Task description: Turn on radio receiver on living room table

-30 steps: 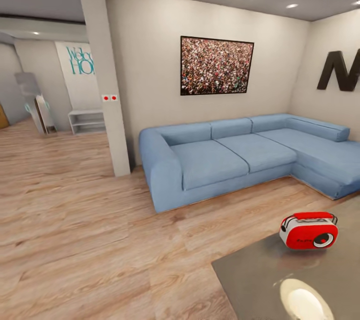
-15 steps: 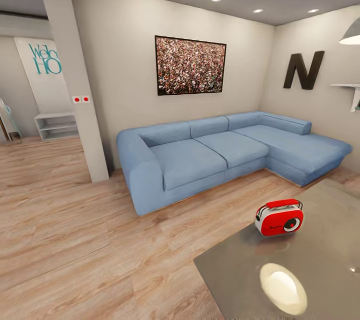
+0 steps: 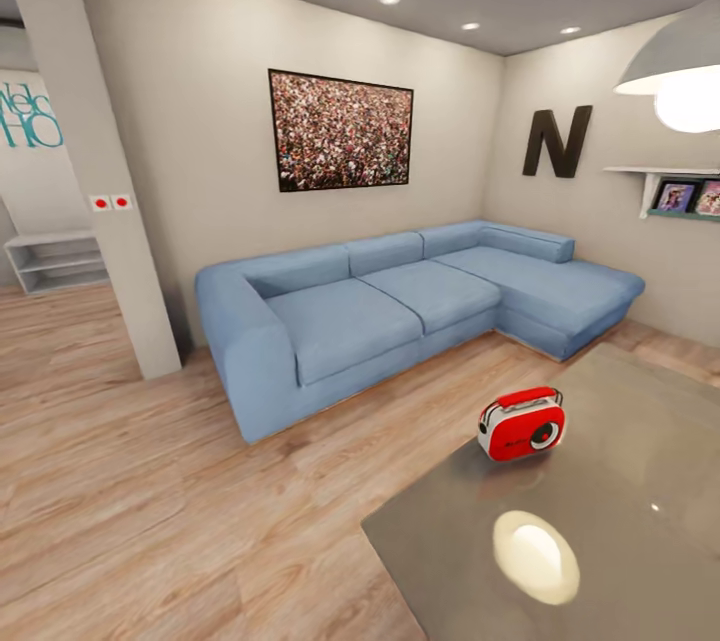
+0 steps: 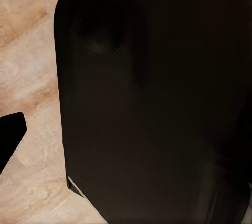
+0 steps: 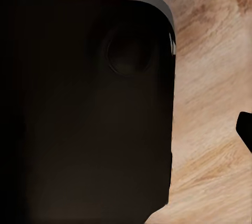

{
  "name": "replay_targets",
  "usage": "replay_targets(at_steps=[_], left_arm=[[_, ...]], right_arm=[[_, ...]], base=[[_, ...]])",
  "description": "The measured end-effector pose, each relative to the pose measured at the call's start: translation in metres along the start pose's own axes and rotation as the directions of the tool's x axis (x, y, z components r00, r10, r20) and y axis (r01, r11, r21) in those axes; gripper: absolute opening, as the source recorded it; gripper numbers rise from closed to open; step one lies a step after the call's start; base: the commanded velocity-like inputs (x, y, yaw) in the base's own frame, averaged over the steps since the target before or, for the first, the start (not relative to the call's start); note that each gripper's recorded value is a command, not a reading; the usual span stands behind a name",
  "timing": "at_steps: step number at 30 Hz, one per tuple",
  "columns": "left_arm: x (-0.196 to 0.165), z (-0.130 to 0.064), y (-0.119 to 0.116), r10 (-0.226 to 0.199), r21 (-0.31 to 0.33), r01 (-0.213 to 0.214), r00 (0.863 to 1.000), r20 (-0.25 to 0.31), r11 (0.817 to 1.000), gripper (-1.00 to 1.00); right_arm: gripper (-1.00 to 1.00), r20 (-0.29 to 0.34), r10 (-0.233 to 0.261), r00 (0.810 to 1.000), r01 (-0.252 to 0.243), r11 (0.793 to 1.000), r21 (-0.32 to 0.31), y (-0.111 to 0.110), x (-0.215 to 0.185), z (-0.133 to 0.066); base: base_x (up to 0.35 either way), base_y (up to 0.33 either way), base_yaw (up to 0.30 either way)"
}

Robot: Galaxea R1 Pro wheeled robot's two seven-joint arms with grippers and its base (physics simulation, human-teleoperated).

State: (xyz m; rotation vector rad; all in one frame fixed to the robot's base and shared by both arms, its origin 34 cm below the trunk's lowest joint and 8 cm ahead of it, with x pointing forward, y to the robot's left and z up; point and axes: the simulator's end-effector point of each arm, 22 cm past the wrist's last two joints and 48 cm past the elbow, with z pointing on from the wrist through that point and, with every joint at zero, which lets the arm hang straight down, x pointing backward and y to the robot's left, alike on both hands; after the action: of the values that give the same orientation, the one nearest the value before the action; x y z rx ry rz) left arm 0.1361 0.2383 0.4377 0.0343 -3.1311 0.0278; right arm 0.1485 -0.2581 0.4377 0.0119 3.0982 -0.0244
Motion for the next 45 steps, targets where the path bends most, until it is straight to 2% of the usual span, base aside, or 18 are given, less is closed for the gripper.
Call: replay_targets(at_steps=[23, 45], left_arm=[[0.0008, 0.0, 0.0003, 0.005, -0.001, -0.005, 1.0, -0.003, 1.0, 1.0], [0.0, 0.0, 0.0005, 0.0, -0.002, 0.0, 1.0, 0.0, 1.0, 1.0]], right_arm=[[1.0, 0.0, 0.0, 1.0, 0.0, 1.0, 0.0, 0.0, 0.0, 0.0], [1.0, 0.001, 0.0, 1.0, 0.0, 1.0, -0.001, 0.0005, -0.0002, 0.0]], base=[[0.258, 0.148, -0.005], [0.007, 0.002, -0.261]])
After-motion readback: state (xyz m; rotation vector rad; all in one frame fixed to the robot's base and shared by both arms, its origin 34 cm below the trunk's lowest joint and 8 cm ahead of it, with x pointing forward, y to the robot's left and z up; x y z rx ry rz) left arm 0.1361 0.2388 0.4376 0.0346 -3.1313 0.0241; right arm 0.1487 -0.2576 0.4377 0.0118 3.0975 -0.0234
